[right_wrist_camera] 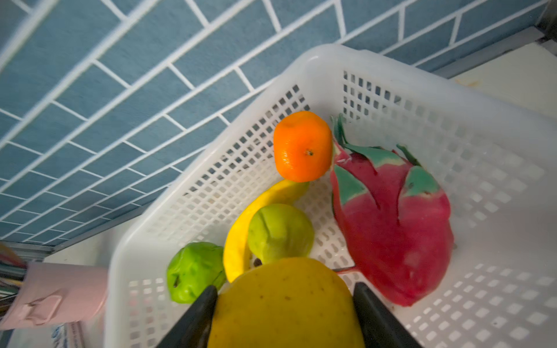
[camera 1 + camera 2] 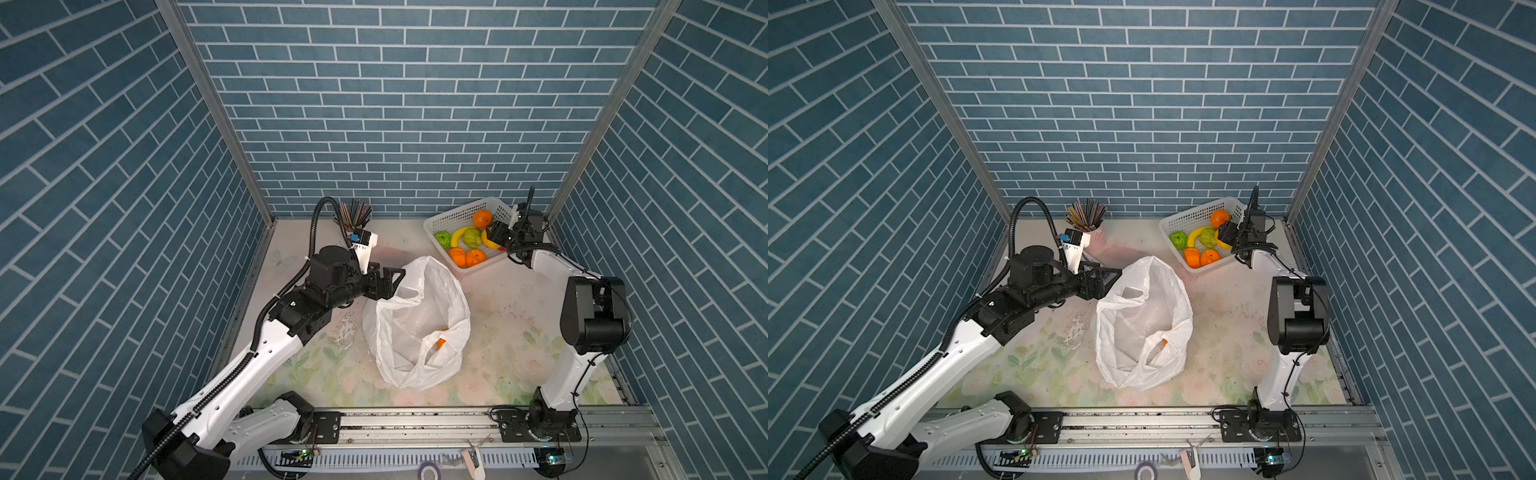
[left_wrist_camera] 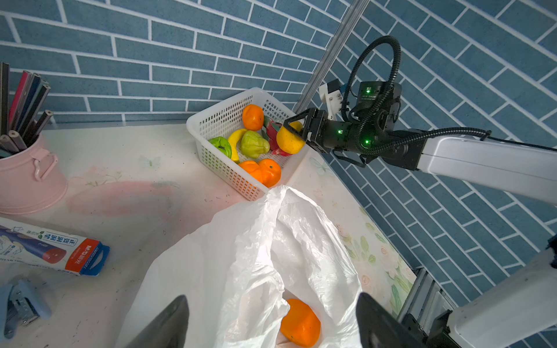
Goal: Untie the knot of the plastic bag and take out the fruit
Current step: Place the fruit in the basket, then pick up the fruit from the plastic bag.
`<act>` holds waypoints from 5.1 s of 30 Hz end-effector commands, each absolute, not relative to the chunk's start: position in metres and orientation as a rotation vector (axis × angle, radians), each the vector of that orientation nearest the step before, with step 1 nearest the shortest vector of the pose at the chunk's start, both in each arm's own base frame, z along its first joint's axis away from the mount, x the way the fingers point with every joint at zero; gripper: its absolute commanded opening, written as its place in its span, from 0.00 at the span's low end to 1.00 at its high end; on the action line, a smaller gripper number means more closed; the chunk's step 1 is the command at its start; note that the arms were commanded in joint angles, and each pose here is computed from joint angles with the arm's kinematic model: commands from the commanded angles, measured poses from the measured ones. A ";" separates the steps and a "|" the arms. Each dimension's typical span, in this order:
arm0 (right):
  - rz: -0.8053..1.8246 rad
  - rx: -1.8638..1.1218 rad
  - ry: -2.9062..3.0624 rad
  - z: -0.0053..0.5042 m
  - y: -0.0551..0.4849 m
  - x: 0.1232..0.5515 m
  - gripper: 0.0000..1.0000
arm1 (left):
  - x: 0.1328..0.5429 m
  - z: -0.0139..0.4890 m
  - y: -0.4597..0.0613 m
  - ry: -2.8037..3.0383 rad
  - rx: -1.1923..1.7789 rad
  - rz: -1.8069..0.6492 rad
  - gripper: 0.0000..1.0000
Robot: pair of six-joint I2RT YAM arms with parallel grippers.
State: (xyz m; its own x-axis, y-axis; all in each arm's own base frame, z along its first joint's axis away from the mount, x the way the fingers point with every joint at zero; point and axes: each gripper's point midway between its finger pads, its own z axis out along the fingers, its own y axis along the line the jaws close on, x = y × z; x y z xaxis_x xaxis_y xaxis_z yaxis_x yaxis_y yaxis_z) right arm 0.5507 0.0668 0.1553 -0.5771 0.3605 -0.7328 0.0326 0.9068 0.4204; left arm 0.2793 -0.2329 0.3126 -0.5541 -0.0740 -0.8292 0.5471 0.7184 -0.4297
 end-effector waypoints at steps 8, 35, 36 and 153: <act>0.266 0.176 2.339 0.091 0.051 0.569 0.47 | 0.285 0.302 -0.227 2.051 0.345 -0.776 0.87; 0.275 0.049 2.170 0.209 0.085 0.538 0.86 | 0.281 0.272 -0.232 2.121 0.360 -0.804 0.87; 0.280 0.031 2.153 0.220 0.091 0.532 0.86 | 0.281 0.270 -0.232 2.127 0.360 -0.806 0.87; 0.120 -0.398 2.849 0.056 0.242 0.185 0.61 | 0.277 0.192 -0.237 2.274 0.287 -0.847 0.69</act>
